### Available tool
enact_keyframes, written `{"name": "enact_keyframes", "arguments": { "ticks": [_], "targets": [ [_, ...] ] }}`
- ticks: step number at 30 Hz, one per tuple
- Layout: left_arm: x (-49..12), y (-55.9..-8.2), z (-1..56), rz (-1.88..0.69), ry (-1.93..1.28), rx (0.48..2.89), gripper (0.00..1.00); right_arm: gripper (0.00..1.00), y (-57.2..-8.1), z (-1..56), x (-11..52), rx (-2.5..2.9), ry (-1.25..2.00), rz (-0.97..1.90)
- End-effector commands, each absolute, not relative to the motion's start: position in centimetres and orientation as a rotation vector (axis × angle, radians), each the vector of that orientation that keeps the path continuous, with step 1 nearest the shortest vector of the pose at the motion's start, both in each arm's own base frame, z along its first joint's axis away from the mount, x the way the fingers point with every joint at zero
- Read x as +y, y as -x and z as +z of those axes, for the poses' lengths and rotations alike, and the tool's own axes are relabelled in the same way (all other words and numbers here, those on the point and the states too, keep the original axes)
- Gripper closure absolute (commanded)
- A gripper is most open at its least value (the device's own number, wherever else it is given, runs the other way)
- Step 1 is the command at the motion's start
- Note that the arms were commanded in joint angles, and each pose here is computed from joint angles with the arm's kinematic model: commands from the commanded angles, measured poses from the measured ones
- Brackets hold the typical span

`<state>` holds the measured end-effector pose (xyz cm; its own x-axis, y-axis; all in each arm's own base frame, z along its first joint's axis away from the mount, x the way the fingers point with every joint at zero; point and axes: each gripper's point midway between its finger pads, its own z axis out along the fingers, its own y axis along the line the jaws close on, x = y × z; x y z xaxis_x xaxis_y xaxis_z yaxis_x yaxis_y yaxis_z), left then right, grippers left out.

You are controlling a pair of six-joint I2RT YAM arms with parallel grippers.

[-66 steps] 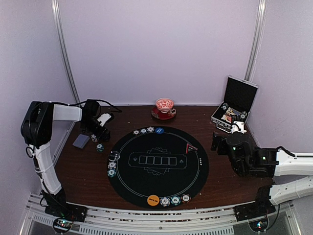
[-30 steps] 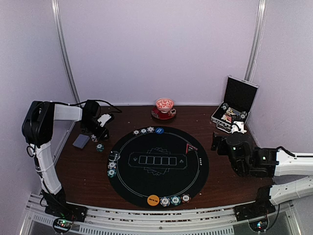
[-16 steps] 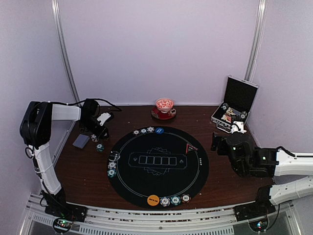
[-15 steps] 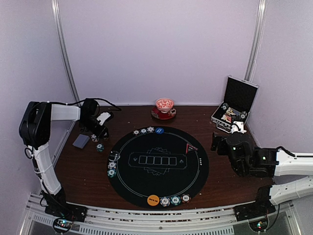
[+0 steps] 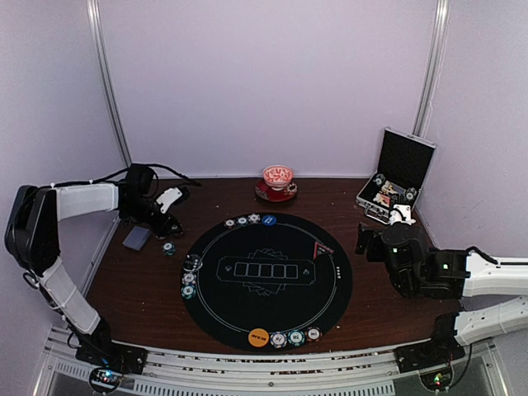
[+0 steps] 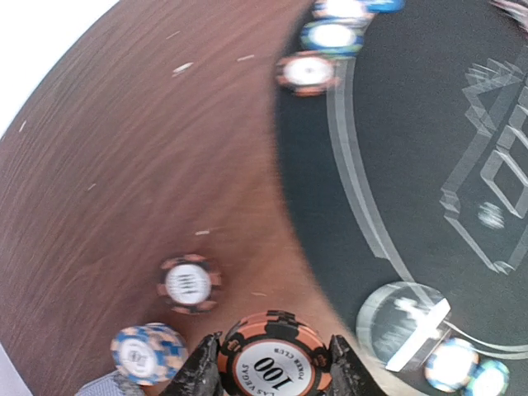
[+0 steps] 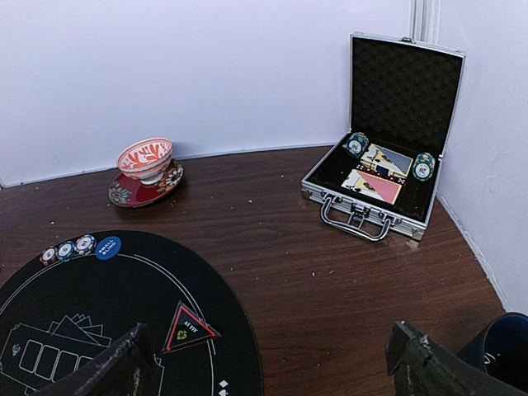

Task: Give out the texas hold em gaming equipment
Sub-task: Place the pile of poker chips at the dealer area.

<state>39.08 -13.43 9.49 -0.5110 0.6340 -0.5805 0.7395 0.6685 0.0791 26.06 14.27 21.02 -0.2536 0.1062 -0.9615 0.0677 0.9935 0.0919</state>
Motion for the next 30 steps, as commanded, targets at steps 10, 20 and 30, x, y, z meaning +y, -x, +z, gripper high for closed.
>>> {"name": "enact_keyframes", "arguments": {
  "ticks": [10,20,30],
  "targets": [
    [-20.3,-24.4,10.7,-0.452,-1.598,1.93,0.68,0.0,-26.2,21.5,14.2,1.818,-0.135,0.032],
    [-21.9,-18.0,8.7,-0.481,-1.829,1.798,0.67,0.0,-26.2,21.6,14.2,1.817,-0.135,0.031],
    [-21.8,-16.6,5.5,-0.491,-1.92,1.832,0.67,0.0,-26.2,21.6,14.3,1.818,-0.133,0.034]
  ]
}}
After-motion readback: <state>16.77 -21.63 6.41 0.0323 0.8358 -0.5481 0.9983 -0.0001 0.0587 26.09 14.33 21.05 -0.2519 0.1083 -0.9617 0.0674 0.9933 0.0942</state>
